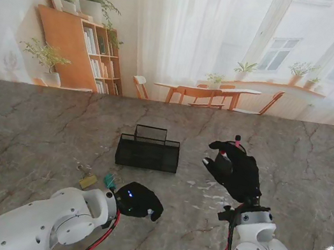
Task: Organize desk stationery
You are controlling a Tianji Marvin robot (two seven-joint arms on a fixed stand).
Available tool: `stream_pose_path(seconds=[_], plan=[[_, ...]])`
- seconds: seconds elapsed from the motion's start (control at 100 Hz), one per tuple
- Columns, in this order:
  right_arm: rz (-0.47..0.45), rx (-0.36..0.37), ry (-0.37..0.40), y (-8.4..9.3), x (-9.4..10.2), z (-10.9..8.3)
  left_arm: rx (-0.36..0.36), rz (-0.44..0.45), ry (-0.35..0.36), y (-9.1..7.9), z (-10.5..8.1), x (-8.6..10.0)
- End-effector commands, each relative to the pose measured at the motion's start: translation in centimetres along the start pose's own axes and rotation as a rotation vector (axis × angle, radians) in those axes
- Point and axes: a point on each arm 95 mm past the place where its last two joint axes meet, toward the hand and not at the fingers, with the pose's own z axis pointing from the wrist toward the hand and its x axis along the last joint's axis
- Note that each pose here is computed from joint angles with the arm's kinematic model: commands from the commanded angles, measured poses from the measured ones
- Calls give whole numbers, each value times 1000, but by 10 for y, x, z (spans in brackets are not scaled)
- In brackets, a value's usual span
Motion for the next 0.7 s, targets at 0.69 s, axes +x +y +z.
stream_pose_path(seconds=[0.69], plan=[[13,0,-6,-2,-2,-1,166,-34,-32,4,-21,-5]])
